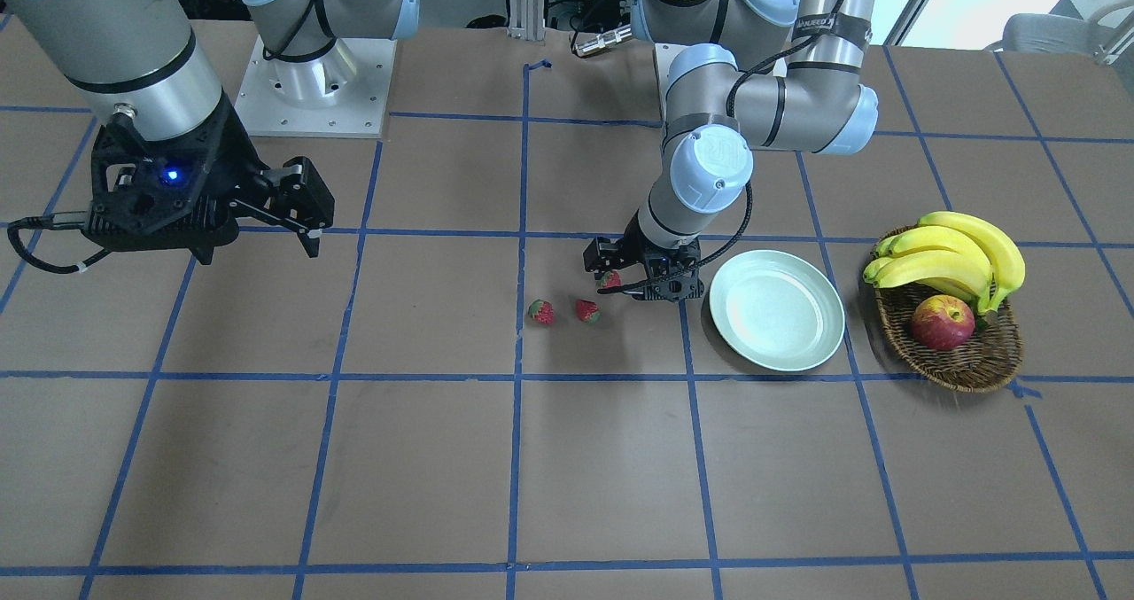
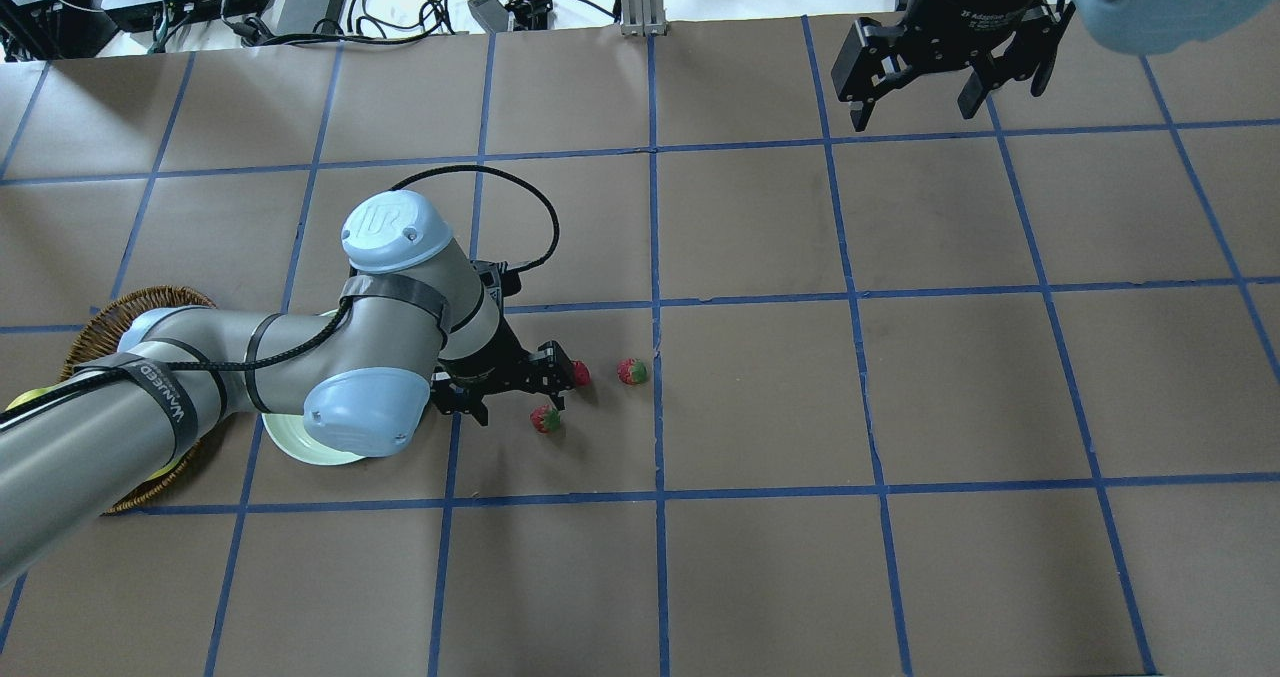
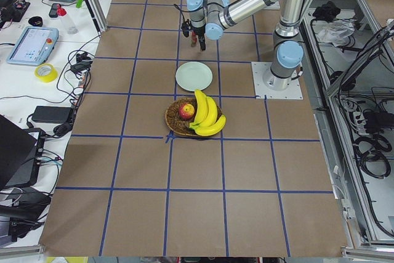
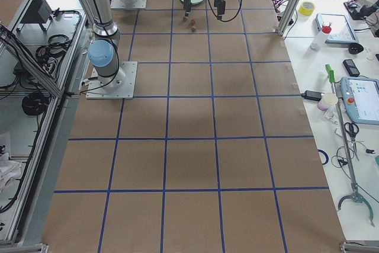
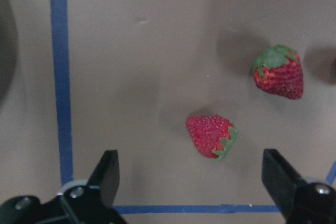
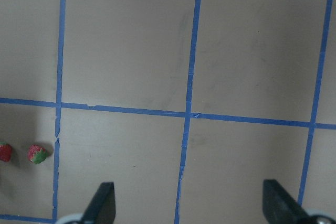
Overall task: Collect all strawberries into plate
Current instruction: 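Grasp a strawberry with the left gripper and drop it onto the plate, then reach the left gripper to the next strawberry and grasp it, then carry the strawberry to the plate and open the left gripper, then reach the left gripper to the last strawberry and grasp it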
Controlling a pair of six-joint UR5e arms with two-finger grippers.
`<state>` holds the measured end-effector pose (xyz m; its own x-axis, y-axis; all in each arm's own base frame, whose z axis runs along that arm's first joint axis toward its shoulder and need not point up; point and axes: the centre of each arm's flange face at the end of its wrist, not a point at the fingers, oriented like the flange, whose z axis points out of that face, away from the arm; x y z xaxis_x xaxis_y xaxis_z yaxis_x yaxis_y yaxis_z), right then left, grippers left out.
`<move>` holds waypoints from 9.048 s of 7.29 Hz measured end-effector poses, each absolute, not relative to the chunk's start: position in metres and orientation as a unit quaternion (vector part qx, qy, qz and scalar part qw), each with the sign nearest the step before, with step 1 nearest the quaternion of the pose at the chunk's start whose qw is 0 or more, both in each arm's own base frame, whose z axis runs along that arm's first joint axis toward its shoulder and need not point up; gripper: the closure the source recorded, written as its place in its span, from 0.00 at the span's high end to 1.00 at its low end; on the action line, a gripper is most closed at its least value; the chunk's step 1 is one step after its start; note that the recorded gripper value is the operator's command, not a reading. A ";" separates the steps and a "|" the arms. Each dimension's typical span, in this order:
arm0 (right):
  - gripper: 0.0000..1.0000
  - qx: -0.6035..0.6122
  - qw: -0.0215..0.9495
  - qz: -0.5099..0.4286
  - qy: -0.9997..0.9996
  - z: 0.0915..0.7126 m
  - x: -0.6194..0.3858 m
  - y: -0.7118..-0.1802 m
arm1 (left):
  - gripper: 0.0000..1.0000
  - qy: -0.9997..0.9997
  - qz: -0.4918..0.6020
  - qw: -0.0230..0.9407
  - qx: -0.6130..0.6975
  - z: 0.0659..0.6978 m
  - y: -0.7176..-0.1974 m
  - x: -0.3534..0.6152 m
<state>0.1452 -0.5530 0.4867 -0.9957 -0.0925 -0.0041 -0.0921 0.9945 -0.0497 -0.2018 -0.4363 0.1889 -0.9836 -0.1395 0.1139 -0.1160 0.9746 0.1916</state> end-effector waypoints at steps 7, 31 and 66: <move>1.00 -0.045 0.002 -0.027 0.999 0.491 0.145 -0.550 | 0.00 -0.990 -0.107 0.073 0.065 0.171 -0.446 -0.207; 1.00 -0.041 0.006 -0.031 0.999 0.492 0.146 -0.550 | 1.00 -0.968 -0.072 0.077 0.226 0.234 -0.530 -0.187; 1.00 -0.040 0.011 -0.031 0.999 0.491 0.147 -0.551 | 1.00 -0.955 -0.106 0.088 0.263 0.235 -0.508 -0.282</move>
<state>0.1471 -0.5510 0.4910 -0.9966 -0.0798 -0.0201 -0.0784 0.9950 -0.0623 -0.2821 -0.5082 0.2351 -0.8456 -0.5218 0.1125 -0.4843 0.8387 0.2492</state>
